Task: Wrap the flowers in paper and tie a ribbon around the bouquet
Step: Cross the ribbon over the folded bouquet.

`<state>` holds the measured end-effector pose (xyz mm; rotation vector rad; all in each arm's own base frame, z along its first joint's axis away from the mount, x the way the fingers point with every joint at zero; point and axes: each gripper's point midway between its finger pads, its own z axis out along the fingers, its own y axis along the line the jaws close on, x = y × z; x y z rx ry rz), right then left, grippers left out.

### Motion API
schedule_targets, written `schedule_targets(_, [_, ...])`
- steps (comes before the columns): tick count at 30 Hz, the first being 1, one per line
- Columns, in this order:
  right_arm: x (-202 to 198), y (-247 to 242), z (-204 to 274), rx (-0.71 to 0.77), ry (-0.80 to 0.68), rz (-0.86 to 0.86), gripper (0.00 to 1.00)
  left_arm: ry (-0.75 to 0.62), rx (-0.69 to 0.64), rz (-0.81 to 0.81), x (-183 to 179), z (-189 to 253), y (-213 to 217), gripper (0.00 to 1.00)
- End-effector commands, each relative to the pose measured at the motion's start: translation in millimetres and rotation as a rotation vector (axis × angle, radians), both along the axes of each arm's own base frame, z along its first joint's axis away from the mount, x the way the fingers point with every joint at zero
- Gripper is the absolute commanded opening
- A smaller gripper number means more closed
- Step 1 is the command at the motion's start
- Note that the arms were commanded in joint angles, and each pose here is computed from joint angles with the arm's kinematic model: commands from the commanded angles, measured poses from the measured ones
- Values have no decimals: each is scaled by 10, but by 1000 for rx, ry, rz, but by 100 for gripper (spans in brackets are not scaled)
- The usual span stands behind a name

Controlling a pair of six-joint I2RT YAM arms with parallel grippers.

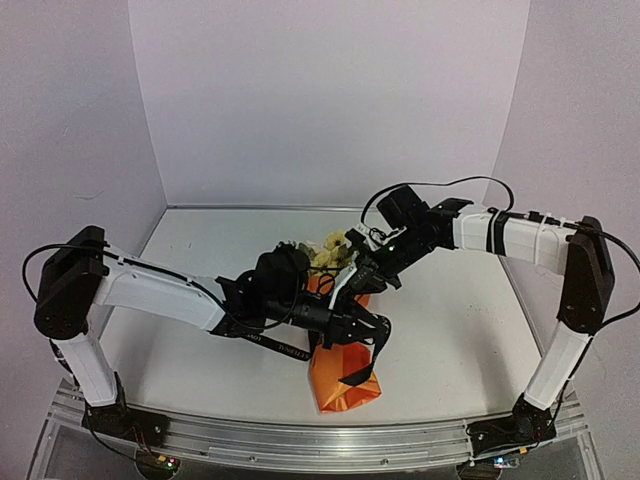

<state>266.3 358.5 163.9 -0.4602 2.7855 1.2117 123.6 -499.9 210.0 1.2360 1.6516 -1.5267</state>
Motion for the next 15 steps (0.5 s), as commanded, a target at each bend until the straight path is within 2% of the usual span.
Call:
schedule_targets(1, [-4, 33, 162, 51, -5, 46, 0, -114, -249, 176, 291, 623, -247, 0])
schedule_targets(5, [-2, 26, 175, 53, -1, 57, 0, -161, -208, 178, 256, 438, -430, 0])
schedule_targets(10, [-6, 37, 196, 53, 10, 69, 0, -164, -220, 287, 400, 375, -426, 0])
schedule_targets(15, [-39, 18, 179, 50, 18, 75, 0, -187, -120, 204, 229, 34, -504, 4])
